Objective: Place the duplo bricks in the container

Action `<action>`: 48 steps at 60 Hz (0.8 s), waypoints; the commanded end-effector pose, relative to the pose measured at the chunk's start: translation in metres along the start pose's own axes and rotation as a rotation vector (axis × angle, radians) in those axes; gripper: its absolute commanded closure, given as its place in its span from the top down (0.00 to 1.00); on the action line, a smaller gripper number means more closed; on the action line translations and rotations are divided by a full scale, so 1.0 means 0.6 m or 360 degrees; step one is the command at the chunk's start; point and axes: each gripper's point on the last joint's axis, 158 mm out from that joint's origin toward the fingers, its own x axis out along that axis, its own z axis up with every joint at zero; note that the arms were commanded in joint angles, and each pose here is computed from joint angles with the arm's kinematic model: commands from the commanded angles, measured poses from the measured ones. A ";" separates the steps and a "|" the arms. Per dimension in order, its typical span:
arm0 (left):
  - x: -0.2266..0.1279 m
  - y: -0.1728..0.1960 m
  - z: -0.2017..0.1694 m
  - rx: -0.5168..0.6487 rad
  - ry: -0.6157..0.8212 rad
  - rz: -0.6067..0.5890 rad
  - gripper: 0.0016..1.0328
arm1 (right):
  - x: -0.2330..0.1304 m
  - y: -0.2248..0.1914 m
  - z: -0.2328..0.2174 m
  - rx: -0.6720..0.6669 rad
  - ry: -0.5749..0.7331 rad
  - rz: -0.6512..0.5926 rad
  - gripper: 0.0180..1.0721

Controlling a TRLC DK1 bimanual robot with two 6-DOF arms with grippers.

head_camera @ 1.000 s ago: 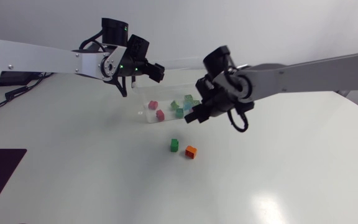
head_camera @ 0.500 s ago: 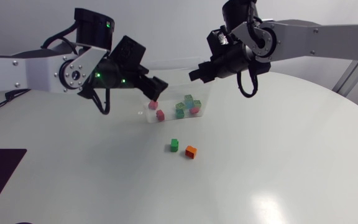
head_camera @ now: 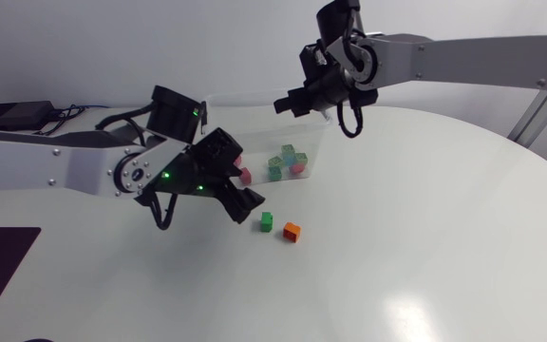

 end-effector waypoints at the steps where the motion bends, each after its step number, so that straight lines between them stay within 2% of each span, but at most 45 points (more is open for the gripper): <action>1: 0.031 -0.026 -0.027 0.0008 0.0070 -0.0075 0.95 | 0.035 -0.013 -0.003 0.0048 0.0016 -0.0025 0.40; 5: 0.046 -0.036 -0.034 0.0005 0.0099 -0.0102 0.95 | 0.045 -0.016 -0.002 0.0045 0.0031 -0.0034 0.62; 9: 0.061 -0.039 -0.042 -0.0013 0.0130 -0.0119 0.95 | 0.048 -0.018 -0.003 0.0042 0.0041 -0.0044 0.79; 11: 0.069 -0.039 -0.044 -0.0029 0.0141 -0.0124 0.95 | 0.047 -0.019 -0.005 0.0044 0.0046 -0.0046 0.85; 13: 0.078 -0.039 -0.050 -0.0044 0.0162 -0.0131 0.95 | 0.042 -0.019 -0.009 0.0039 0.0053 -0.0046 0.87; 22: 0.103 -0.048 -0.057 -0.0092 0.0216 -0.0163 0.95 | -0.007 -0.022 -0.025 0.0010 0.0041 -0.0049 0.87; 33: 0.132 -0.046 -0.060 -0.0076 0.0240 -0.0177 0.95 | -0.100 -0.019 -0.061 -0.0059 0.0010 -0.0026 0.87; 48: 0.156 -0.011 -0.064 -0.0079 0.0316 -0.0034 0.95 | -0.184 -0.012 -0.149 -0.0079 0.0041 0.0019 0.87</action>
